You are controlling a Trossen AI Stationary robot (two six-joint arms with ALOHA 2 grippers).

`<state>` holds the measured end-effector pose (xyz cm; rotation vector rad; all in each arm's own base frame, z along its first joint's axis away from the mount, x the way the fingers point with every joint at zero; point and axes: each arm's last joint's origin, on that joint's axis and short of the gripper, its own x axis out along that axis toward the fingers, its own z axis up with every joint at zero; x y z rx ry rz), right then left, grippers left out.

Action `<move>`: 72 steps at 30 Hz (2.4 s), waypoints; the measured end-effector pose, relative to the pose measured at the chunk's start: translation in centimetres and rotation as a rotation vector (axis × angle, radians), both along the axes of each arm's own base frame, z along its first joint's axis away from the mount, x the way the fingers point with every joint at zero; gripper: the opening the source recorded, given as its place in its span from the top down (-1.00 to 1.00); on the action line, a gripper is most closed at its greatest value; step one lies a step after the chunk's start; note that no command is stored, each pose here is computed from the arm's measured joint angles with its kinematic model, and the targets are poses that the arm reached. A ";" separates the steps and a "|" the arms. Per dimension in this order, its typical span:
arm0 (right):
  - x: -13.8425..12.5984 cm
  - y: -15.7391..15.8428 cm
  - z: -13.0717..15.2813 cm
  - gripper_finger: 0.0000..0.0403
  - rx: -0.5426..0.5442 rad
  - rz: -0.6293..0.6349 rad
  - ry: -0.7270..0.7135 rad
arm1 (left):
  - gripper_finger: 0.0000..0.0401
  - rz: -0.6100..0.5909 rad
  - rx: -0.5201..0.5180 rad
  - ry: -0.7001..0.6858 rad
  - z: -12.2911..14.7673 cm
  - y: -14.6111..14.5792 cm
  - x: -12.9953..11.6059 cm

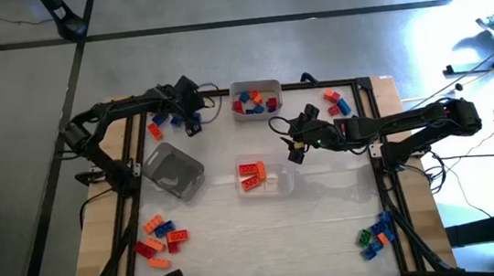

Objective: Sort blocks by size
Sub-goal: Put the small blue game piece into the gray bin

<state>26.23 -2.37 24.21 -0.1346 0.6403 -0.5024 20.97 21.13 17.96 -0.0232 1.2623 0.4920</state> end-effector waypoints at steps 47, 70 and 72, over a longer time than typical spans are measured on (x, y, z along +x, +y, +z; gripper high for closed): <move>0.0 0.0 0.0 -0.30 -0.006 0.005 0.003 | 0.57 -0.167 0.126 -0.282 2.5 -1.1 3.3; 0.0 0.0 0.0 -0.30 -0.006 0.004 0.002 | 0.55 -0.245 0.149 -0.749 2.1 -1.6 9.3; 0.0 0.0 0.0 -0.30 -0.006 0.005 0.002 | 0.55 -0.244 0.152 -0.758 2.1 -1.6 9.4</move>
